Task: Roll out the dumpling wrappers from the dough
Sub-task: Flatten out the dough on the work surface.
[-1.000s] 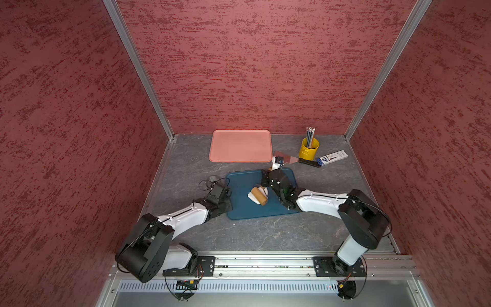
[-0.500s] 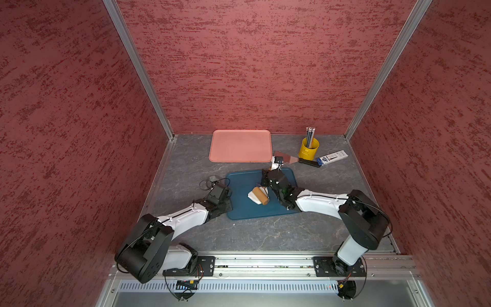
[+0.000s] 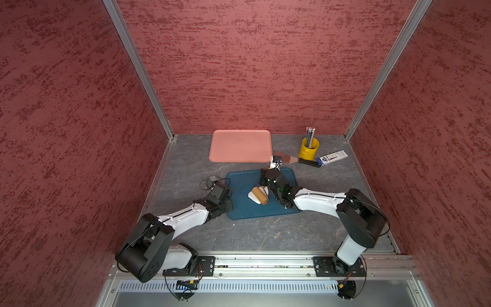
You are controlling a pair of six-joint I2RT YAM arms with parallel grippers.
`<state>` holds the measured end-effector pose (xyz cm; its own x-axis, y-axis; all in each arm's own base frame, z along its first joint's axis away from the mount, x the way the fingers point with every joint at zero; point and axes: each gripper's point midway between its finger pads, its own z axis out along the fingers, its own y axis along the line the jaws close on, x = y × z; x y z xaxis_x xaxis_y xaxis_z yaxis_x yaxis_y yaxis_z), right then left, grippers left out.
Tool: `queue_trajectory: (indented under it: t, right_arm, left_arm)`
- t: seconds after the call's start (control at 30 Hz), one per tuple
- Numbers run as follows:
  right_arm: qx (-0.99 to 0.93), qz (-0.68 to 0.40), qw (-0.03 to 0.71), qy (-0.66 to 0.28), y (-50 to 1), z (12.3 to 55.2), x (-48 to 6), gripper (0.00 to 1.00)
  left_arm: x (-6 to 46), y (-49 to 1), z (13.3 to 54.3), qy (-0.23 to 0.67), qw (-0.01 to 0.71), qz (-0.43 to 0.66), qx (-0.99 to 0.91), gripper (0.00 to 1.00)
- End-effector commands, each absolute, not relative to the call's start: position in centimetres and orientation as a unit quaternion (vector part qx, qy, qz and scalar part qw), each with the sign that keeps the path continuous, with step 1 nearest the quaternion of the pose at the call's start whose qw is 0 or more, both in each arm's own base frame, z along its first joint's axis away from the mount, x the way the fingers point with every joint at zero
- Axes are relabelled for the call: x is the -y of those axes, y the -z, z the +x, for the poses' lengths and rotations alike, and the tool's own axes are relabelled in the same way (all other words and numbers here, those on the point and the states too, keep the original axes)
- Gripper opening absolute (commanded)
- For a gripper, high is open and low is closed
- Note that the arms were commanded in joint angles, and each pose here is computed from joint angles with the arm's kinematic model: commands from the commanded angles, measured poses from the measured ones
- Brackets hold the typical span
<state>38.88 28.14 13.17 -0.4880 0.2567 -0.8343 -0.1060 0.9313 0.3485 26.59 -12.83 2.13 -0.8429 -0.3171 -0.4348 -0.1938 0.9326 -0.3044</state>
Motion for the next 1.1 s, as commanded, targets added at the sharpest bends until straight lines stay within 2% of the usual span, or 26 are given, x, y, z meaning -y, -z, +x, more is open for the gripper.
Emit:
queue_trajectory:
  t: [0.0,0.03,0.1,0.27,0.33,0.5,0.57,0.63,0.77,0.8,0.97,1.03,1.07]
  right_arm:
    - [-0.930,-0.002,0.366,0.026,-1.8,35.4,-18.3,0.00]
    - [-0.923,-0.013,0.381,0.058,-2.5,36.1,-17.4,0.00]
    - [-0.919,-0.037,0.388,0.059,-3.1,36.5,-18.3,0.00]
    - [-0.925,-0.093,0.348,-0.123,-1.0,31.7,-28.3,0.00]
    - [-0.931,-0.067,0.345,-0.100,-0.2,32.2,-26.8,0.00]
    - [-0.928,0.007,0.373,-0.027,-1.0,37.0,-17.7,0.00]
    - [-0.918,-0.007,0.397,-0.007,-2.1,37.6,-17.3,0.00]
    - [-0.919,-0.021,0.391,-0.050,-1.8,36.6,-19.9,0.00]
    - [-0.909,-0.099,0.371,-0.162,-0.6,31.7,-28.7,0.00]
    - [-0.912,-0.090,0.371,-0.147,-0.3,31.6,-28.2,0.00]
    - [-0.914,0.007,0.403,-0.052,-0.9,36.0,-18.7,0.00]
    - [-0.903,-0.010,0.430,-0.009,-2.2,36.7,-17.6,0.00]
    - [-0.902,-0.013,0.431,-0.017,-2.1,36.6,-18.0,0.00]
  left_arm:
    - [10.9,-2.2,27.4,0.084,0.271,-0.161,-0.945,0.00]
    - [11.0,-2.2,27.4,0.086,0.271,-0.158,-0.946,0.00]
    - [11.2,-2.1,27.5,0.091,0.272,-0.156,-0.945,0.00]
    - [11.7,-2.4,28.0,0.100,0.275,-0.159,-0.943,0.00]
    - [11.6,-2.4,27.9,0.096,0.272,-0.163,-0.944,0.00]
    - [11.0,-1.8,27.3,0.080,0.262,-0.158,-0.949,0.00]
    - [11.2,-1.9,27.4,0.086,0.264,-0.153,-0.949,0.00]
    - [11.8,-2.1,27.6,0.101,0.270,-0.148,-0.946,0.00]
    - [12.3,-2.6,28.1,0.105,0.276,-0.148,-0.944,0.00]
    - [12.2,-2.7,28.0,0.103,0.276,-0.151,-0.944,0.00]
    - [11.6,-2.4,27.5,0.092,0.268,-0.156,-0.946,0.00]
    - [11.6,-2.3,27.5,0.091,0.265,-0.152,-0.948,0.00]
    - [11.6,-2.3,27.4,0.092,0.265,-0.152,-0.948,0.00]
